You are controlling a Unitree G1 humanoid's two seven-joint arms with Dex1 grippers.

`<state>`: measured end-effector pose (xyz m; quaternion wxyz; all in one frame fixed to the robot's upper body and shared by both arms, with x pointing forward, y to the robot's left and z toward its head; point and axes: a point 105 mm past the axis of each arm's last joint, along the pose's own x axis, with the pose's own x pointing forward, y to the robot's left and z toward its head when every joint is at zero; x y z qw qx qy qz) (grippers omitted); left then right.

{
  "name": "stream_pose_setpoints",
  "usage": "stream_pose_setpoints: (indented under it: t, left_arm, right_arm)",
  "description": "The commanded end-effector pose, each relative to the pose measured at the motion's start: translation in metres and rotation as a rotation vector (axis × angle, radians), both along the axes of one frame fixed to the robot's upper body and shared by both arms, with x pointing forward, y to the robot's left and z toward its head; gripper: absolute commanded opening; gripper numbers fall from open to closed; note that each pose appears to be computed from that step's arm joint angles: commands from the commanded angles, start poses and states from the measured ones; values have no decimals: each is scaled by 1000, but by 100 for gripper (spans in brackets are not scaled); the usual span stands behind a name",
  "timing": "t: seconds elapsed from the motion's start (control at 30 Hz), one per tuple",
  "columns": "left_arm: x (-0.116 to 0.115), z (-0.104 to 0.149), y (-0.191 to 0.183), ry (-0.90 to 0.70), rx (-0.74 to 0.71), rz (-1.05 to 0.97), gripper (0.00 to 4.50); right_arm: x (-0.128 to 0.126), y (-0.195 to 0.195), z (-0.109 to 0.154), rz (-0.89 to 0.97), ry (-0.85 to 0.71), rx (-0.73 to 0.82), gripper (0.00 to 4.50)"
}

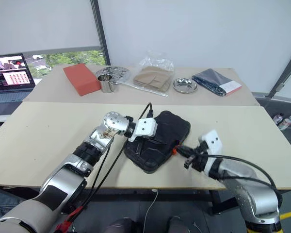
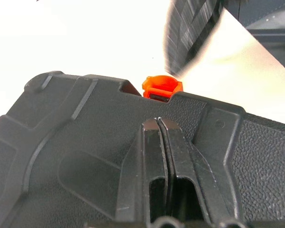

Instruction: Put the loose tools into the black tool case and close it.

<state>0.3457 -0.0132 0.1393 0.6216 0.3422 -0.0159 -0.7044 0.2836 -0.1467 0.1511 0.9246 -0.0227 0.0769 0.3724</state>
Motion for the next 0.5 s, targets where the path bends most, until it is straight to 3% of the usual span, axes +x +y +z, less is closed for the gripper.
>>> stream_pose_setpoints:
  t: [0.03, 0.3, 0.5]
  left_arm:
    - [-5, -43, 12, 102, 112, 31, 8]
    - [8, -38, 29, 123, 87, 131, 8]
    - [24, -33, 47, 137, 63, 241, 8]
  right_arm:
    - [2, -1, -6, -1, 5, -38, 0]
    - [-12, -30, -8, -9, 38, -127, 0]
    - [-16, -46, -29, -38, 104, -178, 0]
